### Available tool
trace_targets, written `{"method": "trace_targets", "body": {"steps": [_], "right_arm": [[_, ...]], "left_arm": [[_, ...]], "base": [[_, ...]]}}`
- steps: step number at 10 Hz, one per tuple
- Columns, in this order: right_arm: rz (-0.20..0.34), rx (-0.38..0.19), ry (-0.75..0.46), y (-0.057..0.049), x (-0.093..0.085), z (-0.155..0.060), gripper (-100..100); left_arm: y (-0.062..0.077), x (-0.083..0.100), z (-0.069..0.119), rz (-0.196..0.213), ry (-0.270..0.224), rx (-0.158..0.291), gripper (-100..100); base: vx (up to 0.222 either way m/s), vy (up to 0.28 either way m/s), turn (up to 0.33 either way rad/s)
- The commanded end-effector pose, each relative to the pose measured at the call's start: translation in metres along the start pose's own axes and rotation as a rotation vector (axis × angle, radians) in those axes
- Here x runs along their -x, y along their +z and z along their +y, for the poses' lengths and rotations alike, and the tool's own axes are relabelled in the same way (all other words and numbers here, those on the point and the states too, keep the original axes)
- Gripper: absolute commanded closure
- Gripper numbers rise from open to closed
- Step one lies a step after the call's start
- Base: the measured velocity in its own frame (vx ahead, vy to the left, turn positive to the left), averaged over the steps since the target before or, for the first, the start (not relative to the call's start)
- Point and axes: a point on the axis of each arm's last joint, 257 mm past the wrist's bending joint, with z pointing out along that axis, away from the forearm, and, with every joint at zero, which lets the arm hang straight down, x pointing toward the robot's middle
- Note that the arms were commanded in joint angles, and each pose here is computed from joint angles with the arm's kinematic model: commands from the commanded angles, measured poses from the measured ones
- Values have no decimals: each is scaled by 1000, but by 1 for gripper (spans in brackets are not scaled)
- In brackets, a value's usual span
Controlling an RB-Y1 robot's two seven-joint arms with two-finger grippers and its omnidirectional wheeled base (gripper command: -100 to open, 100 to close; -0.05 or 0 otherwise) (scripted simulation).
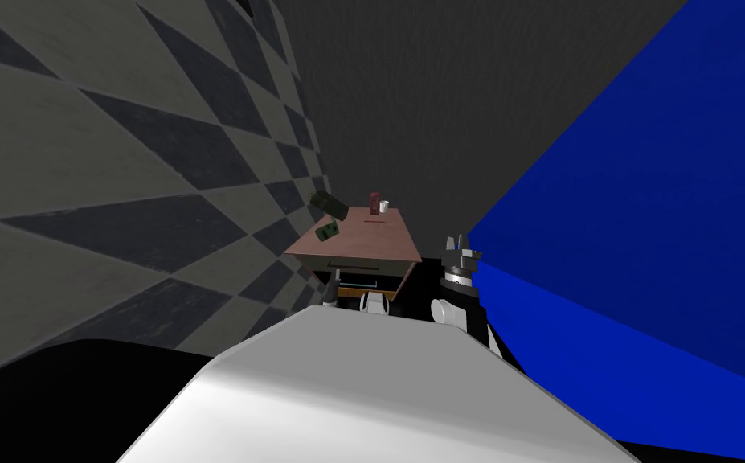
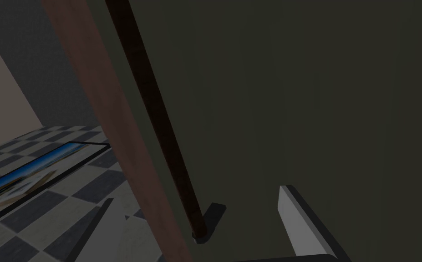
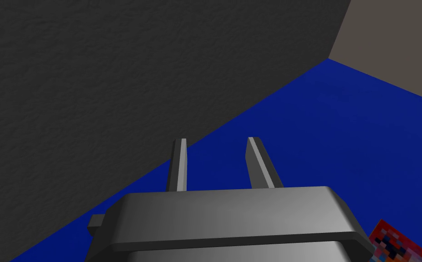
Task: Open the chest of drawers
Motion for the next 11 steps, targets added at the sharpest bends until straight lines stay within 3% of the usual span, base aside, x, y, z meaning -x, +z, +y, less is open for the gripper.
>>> {"method": "trace_targets", "body": {"steps": [1,6,7,8,11], "right_arm": [[0,0,0,0,0,0,0],[0,0,0,0,0,0,0],[0,0,0,0,0,0,0],[0,0,0,0,0,0,0],[0,0,0,0,0,0,0]], "left_arm": [[17,1,5,3,-2,3,-100],[48,1,11,8,-5,2,-100],[46,1,10,7,-5,-1,-100],[36,1,9,6,-4,2,100],[17,1,5,3,-2,3,100]], "base": [[-42,-8,11],[-32,-8,12],[-13,-3,1],[17,5,-20],[31,6,-14]]}}
